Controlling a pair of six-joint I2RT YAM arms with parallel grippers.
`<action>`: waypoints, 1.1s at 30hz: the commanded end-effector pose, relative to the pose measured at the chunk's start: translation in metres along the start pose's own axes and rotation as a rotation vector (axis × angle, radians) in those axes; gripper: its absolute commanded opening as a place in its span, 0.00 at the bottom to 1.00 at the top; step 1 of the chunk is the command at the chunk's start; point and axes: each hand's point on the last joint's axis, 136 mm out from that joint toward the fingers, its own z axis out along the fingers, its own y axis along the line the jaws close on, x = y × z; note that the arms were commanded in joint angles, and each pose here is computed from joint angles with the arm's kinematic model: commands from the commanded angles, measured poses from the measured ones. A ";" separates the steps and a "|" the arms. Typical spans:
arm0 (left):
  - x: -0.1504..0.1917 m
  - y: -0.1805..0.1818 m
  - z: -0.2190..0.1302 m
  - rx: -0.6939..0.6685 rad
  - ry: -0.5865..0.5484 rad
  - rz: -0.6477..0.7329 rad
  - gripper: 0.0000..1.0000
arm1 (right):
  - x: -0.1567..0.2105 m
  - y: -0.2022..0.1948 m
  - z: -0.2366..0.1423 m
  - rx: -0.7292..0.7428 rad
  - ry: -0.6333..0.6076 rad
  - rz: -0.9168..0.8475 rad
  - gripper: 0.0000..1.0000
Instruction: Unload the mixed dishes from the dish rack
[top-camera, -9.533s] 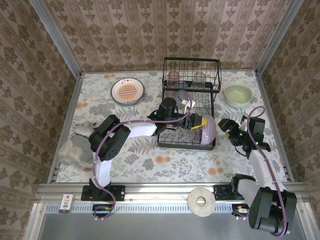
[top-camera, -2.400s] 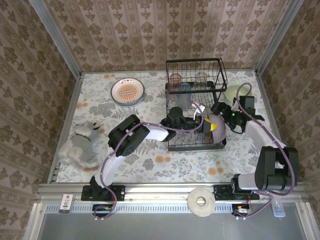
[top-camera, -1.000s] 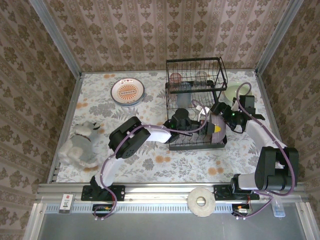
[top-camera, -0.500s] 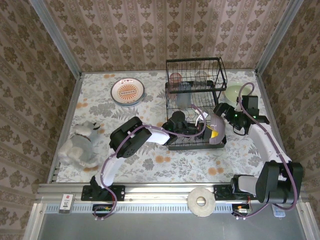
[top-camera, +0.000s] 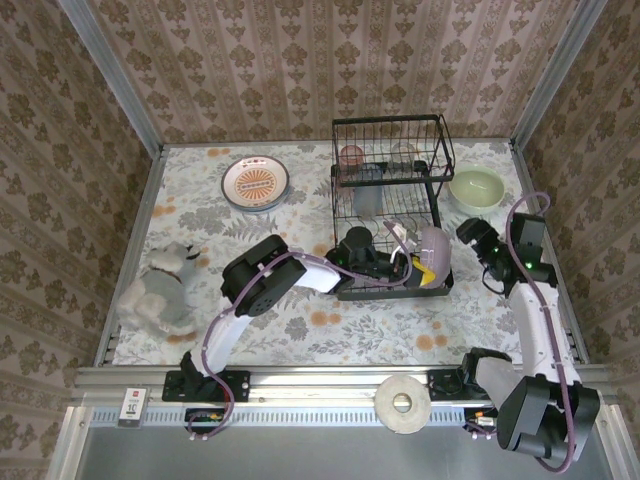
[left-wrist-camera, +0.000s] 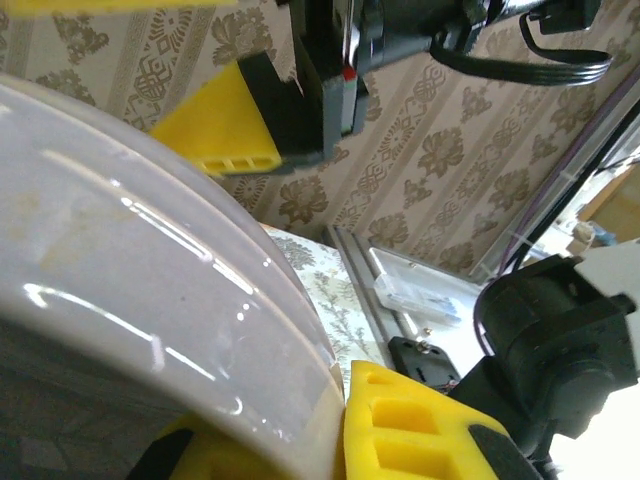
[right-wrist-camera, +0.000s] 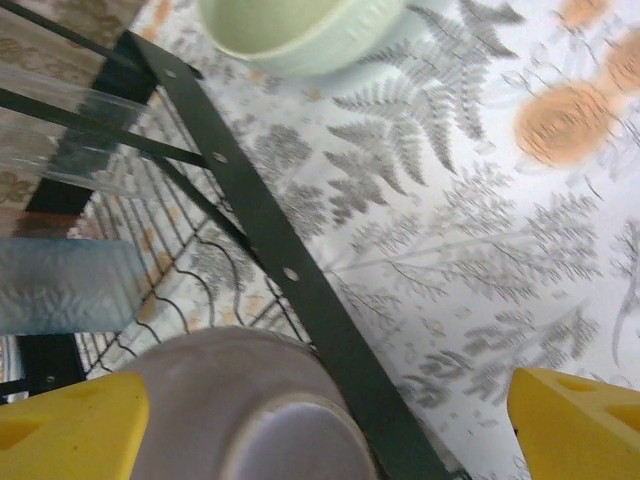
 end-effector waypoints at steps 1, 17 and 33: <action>-0.043 -0.038 0.011 0.058 -0.132 0.401 0.00 | 0.029 -0.014 0.004 0.006 0.089 0.079 0.90; -0.065 -0.005 0.006 -0.249 -0.252 0.438 0.00 | 0.089 -0.069 0.007 0.132 0.198 0.136 0.69; -0.091 0.030 -0.006 -0.365 -0.375 0.234 0.00 | 0.111 -0.069 0.026 0.078 0.290 0.135 0.55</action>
